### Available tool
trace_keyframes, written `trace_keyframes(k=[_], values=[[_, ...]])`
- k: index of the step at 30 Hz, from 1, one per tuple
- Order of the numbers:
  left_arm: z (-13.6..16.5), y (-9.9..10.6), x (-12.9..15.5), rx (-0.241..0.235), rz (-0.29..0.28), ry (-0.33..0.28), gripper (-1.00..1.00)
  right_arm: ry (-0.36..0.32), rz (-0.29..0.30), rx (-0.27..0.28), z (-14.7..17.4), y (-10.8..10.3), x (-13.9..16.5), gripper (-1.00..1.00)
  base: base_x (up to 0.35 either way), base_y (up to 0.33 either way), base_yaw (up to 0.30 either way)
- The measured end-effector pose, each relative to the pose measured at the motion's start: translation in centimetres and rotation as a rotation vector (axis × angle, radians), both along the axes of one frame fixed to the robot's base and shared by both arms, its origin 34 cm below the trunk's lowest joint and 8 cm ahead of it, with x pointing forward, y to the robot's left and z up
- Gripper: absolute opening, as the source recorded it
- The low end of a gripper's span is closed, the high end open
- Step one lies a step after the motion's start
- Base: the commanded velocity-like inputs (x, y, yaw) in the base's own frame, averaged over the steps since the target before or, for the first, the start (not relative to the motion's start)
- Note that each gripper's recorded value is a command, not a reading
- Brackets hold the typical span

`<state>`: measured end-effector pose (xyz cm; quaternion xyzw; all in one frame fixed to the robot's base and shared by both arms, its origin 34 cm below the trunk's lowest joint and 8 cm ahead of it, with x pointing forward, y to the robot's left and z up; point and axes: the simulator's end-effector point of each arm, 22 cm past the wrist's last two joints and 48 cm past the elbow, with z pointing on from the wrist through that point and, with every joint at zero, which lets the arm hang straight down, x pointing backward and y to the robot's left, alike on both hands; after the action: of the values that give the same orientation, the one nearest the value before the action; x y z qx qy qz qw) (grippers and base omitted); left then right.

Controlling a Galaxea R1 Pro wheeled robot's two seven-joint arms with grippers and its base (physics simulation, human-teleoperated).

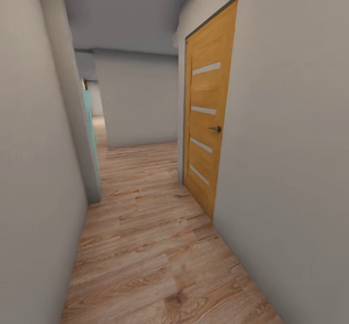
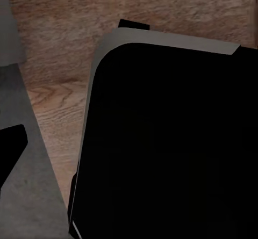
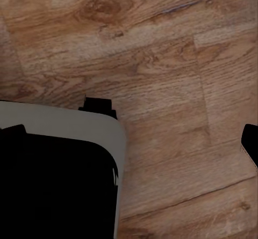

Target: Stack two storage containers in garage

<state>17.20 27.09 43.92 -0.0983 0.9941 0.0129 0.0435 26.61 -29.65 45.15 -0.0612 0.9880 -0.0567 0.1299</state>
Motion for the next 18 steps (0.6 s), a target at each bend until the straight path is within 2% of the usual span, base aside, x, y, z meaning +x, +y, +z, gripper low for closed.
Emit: trace_keyframes(k=[18], values=[[0.0, 0.01, -0.02, 0.001, 0.002, 0.001, 1.0, -0.002, 0.012, 0.001, 0.01, 0.06, 0.1, 1.0, 0.319, 0.0, 0.001]])
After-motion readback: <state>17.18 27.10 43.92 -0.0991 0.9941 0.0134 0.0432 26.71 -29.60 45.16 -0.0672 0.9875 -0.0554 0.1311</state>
